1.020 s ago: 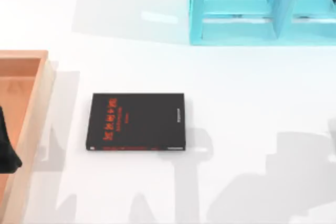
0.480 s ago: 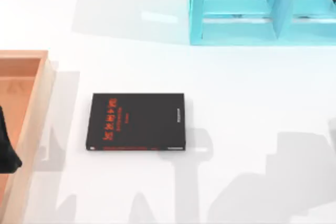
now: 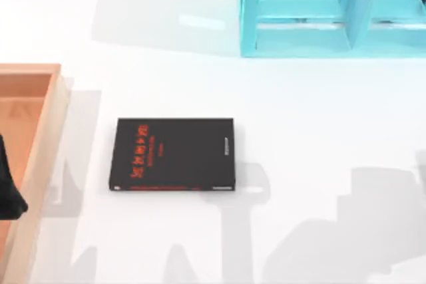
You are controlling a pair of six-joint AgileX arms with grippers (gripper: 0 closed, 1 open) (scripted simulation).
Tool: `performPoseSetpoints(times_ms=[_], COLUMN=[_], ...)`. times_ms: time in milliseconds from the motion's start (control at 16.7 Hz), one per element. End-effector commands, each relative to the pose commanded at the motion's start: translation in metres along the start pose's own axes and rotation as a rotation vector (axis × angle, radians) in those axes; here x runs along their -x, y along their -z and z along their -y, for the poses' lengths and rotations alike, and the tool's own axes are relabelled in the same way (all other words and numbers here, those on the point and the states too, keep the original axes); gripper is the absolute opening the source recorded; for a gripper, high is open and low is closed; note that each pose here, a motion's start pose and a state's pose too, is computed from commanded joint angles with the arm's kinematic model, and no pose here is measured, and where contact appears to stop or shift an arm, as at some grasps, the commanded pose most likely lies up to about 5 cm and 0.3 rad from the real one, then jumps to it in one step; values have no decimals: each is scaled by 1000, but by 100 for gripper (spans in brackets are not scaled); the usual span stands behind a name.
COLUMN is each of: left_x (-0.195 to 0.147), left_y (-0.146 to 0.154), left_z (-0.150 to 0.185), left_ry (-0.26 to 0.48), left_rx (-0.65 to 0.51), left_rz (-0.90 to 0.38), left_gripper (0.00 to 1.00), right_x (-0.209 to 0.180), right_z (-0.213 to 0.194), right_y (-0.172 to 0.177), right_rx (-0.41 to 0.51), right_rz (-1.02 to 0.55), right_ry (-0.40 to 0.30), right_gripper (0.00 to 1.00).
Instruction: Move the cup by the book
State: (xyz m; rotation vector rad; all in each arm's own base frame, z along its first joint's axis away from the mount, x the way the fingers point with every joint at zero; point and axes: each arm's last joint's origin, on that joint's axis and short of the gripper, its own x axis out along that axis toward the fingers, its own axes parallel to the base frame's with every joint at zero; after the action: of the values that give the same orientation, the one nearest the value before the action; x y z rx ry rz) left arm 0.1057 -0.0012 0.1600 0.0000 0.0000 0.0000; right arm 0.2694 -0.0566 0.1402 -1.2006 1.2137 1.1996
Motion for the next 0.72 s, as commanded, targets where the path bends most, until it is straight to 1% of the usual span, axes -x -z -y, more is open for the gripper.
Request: performPoseSetpoints(times_ms=[480,720], left_x=[0,0], left_y=[0,0], left_z=[0,0], left_ry=[0,0], left_rx=[0,0], left_rz=[0,0], left_gripper=[100,100], right_x=[48,47], right_z=[0,0], right_y=[0,0], right_rx=[1,0], right_rz=[0,1], right_ry=[-2,-6], right_gripper=[0,0])
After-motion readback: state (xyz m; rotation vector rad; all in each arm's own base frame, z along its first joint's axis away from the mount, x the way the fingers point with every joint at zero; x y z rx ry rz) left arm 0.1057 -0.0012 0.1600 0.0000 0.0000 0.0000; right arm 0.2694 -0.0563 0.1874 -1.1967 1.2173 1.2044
